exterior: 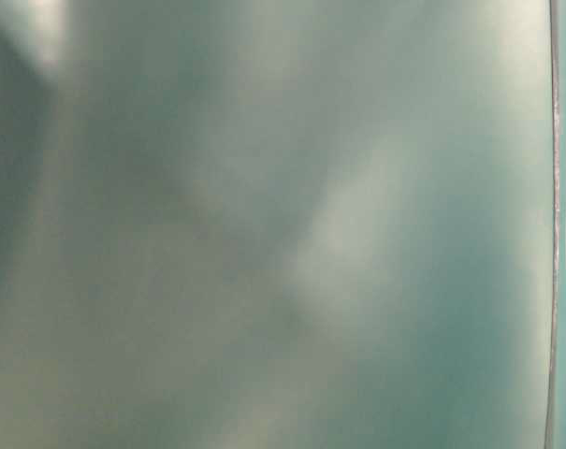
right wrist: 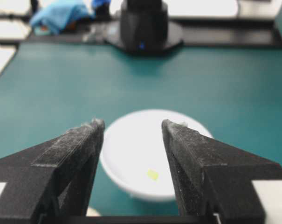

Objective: Scoop the yellow hexagonal prism block from the bowl with a spoon using the right arm.

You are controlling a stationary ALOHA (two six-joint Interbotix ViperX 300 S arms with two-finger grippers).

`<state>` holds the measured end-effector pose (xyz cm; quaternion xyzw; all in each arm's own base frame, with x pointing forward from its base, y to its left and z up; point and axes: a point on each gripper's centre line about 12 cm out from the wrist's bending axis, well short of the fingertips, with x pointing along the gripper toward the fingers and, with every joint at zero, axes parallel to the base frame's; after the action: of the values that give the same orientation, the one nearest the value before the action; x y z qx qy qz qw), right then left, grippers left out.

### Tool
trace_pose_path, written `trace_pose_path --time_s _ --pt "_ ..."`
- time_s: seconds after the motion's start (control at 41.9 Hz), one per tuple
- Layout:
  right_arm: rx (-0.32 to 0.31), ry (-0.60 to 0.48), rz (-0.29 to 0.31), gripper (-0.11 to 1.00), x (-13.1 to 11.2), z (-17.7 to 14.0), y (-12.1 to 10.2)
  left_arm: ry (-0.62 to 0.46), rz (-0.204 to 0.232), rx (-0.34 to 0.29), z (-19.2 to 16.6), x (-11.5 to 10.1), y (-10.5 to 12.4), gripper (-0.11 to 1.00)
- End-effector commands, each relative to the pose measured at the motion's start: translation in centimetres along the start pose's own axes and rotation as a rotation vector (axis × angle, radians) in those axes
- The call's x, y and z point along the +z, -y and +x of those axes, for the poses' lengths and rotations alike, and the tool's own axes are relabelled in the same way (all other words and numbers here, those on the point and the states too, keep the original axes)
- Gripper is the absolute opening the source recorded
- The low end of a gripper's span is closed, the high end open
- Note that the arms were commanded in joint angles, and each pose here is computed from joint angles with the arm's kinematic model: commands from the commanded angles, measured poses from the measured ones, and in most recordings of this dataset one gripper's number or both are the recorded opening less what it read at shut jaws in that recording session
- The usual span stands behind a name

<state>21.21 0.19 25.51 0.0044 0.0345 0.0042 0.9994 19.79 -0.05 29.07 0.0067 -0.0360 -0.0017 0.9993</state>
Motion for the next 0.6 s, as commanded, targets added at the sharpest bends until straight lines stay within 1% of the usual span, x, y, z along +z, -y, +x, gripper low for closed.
trace_pose_path --time_s 0.0,0.048,0.167,0.239,0.287,0.43,0.573 --pt "0.011 0.004 0.005 0.58 -0.6 0.5 -0.2 0.012 0.005 -0.001 0.3 0.6 0.0 0.0" --pt "0.013 0.006 0.015 0.58 -1.1 0.6 -0.3 0.012 0.006 -0.001 0.3 0.6 0.0 0.0" --pt "0.026 -0.019 0.047 0.58 -3.4 1.0 -0.6 0.012 0.006 -0.001 0.3 0.6 0.0 0.0" --pt "0.038 -0.036 0.077 0.57 -5.2 1.2 -1.0 0.009 0.006 -0.001 0.3 0.5 0.0 0.0" --pt "0.047 -0.031 0.096 0.57 -5.9 1.3 -1.2 0.009 0.008 -0.001 0.3 0.5 0.0 0.0" --pt "0.08 -0.017 0.157 0.57 -8.4 1.5 -2.0 0.009 0.028 -0.001 0.3 0.5 0.0 0.0" --pt "0.102 -0.027 0.181 0.57 -10.1 2.1 -2.9 0.014 0.043 -0.001 0.3 0.6 0.0 0.0"
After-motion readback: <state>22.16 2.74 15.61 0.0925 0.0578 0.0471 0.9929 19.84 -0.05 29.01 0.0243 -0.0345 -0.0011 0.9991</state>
